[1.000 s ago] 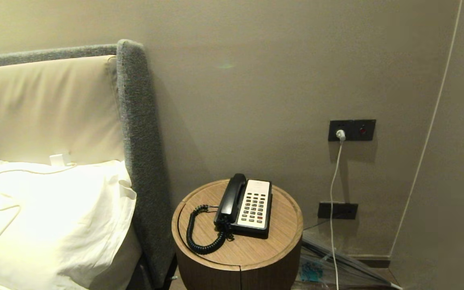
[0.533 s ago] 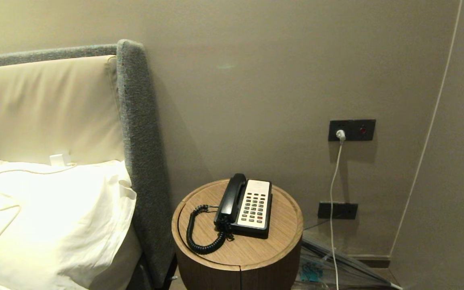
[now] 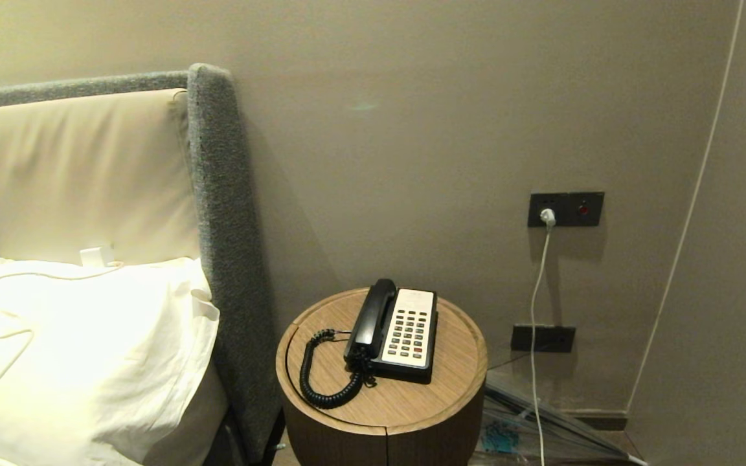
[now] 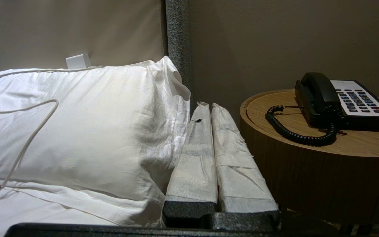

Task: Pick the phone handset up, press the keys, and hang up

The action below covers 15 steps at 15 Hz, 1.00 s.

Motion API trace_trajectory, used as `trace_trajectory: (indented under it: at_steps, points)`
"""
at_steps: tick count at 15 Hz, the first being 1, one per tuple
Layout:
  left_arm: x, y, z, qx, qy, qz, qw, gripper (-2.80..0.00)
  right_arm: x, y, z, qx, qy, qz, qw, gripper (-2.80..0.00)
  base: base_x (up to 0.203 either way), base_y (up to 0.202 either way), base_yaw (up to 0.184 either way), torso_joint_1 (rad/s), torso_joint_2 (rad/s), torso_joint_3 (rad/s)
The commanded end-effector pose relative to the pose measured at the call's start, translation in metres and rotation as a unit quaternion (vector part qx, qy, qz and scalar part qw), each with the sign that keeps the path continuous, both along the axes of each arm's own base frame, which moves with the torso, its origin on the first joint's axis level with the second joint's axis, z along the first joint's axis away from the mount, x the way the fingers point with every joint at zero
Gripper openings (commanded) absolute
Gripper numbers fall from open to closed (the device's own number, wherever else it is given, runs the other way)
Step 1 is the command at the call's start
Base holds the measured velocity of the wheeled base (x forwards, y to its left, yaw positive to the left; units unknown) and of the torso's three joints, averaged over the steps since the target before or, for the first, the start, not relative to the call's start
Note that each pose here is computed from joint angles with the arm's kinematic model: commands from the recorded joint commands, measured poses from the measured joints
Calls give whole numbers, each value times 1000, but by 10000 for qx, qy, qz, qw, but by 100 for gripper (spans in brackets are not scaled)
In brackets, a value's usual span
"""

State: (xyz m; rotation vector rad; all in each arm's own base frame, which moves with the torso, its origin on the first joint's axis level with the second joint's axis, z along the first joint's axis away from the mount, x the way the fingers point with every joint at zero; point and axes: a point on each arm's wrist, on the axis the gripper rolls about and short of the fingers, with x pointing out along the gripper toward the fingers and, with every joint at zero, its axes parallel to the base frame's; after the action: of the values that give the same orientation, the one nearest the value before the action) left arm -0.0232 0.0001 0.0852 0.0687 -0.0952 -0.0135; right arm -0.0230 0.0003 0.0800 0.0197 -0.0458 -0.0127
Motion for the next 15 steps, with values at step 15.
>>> trace_trajectory:
  at_steps: [15]
  points:
    - [3,0,-11,3,198,0,9998,-280,2,0,-6,-23,107,4,9999,-280,0,0,0,0,0,0]
